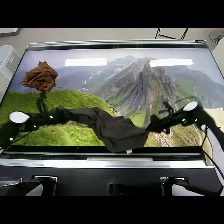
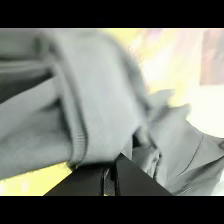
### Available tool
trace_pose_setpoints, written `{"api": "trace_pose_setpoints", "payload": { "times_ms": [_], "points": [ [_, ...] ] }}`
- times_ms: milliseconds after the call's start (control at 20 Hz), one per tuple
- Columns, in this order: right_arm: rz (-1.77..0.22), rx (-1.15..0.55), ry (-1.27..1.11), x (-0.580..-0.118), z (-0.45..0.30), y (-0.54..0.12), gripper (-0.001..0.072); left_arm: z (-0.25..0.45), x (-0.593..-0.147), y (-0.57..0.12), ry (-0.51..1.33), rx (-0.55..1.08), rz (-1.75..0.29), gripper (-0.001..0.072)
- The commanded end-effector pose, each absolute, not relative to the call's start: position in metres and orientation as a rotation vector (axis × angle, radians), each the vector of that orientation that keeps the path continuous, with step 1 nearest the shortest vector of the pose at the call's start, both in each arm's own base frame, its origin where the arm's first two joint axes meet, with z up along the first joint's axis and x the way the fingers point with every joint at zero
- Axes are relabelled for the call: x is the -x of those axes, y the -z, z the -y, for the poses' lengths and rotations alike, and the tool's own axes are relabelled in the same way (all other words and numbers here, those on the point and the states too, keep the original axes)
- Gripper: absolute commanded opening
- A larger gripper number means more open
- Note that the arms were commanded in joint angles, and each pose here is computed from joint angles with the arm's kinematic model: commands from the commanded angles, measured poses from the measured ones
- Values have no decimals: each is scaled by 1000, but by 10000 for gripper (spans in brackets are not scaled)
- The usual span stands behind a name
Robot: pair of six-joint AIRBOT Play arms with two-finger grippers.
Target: Fold the clothes and pants, and hang the long-sleeved shirts on hangers.
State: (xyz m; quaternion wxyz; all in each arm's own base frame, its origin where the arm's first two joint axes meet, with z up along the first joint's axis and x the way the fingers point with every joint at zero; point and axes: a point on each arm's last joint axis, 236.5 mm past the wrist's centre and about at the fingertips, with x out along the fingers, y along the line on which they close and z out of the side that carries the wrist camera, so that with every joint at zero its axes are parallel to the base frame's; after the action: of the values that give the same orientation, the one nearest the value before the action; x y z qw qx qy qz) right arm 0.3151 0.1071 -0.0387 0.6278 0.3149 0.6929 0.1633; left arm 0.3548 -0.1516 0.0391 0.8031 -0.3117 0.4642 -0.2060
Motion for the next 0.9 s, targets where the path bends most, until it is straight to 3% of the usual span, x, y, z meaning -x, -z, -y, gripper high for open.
{"api": "trace_pose_setpoints", "payload": {
  "times_ms": [0,150,300,400,500,700,850],
  "points": [
    [-1176,-530,-418,-397,-89,-83,46,137,-381,-163,493,577,-685,22],
    [-598,-333,-390,-440,-69,-286,47,116,-367,-335,528,463,-295,22],
    [-169,-185,-334,-391,-56,-449,47,104,-307,-463,533,351,9,22],
    [-75,-135,-322,-349,-58,-487,47,105,-272,-499,535,309,109,22],
    [-147,-85,-294,-324,-56,-474,47,107,-256,-493,529,301,80,22],
    [-609,-94,-131,-300,-20,-367,47,99,-262,-419,448,270,-219,22],
    [-881,-195,-87,-304,-15,-292,47,98,-288,-391,444,331,-257,22]
  ]
}}
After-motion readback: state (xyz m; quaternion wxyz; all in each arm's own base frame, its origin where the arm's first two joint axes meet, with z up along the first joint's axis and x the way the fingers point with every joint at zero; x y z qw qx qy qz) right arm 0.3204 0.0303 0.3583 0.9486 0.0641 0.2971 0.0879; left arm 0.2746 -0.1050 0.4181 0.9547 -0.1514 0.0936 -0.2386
